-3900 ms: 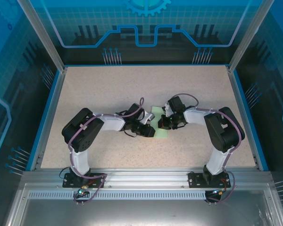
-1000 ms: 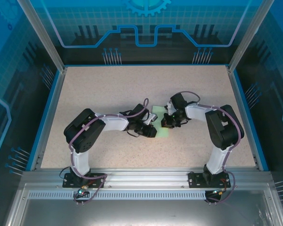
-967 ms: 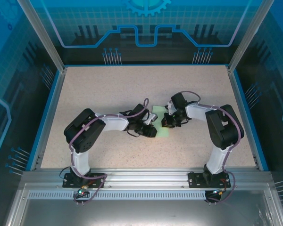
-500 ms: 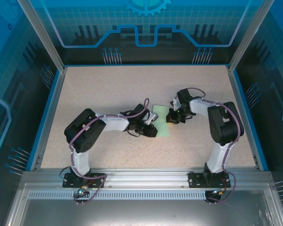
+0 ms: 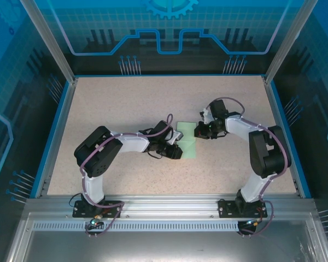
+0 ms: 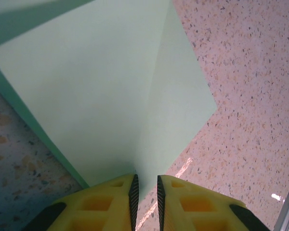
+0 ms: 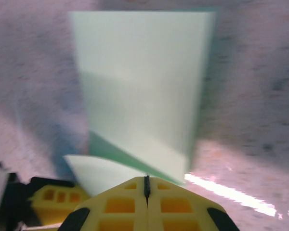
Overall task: Fold a paper plane with a square sheet of paper (fold left side to right side)
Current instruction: Fold the triangle a second time at the center of the table.
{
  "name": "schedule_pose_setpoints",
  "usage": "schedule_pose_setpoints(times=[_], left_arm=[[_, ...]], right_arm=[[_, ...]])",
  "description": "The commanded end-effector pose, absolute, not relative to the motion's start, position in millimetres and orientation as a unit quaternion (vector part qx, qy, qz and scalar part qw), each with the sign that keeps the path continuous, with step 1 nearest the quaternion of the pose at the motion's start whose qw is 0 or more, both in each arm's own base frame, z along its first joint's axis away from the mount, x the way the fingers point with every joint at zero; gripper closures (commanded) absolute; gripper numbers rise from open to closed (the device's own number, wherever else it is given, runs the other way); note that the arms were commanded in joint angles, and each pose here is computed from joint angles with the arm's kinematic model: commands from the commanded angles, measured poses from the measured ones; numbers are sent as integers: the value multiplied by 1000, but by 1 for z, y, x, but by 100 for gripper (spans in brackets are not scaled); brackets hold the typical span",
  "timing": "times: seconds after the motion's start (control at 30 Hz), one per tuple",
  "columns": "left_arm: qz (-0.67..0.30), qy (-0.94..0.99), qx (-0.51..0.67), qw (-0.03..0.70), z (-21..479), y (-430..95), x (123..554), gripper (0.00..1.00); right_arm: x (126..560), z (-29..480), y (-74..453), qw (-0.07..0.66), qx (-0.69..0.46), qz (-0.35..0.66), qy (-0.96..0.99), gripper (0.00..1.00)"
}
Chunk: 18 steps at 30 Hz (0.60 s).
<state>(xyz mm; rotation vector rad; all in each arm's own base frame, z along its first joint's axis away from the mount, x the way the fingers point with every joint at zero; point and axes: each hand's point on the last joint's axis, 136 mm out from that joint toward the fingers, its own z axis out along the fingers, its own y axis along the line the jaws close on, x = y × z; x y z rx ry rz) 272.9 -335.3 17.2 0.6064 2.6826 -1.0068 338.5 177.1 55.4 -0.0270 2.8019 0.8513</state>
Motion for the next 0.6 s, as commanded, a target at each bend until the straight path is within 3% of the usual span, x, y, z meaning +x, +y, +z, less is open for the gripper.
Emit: schedule_pose_setpoints(times=[0.0, 0.27, 0.57], left_arm=[[-299, 932, 198, 60, -9, -313, 250, 78], [-316, 925, 200, 62, 5, -321, 253, 77], [-377, 897, 214, 86, 59, -347, 262, 76]], right_arm=[[320, 54, 204, 88, -32, 319, 943, 100], [318, 12, 199, 34, -12, 271, 962, 100], [312, 4, 189, 21, -16, 239, 971, 100]])
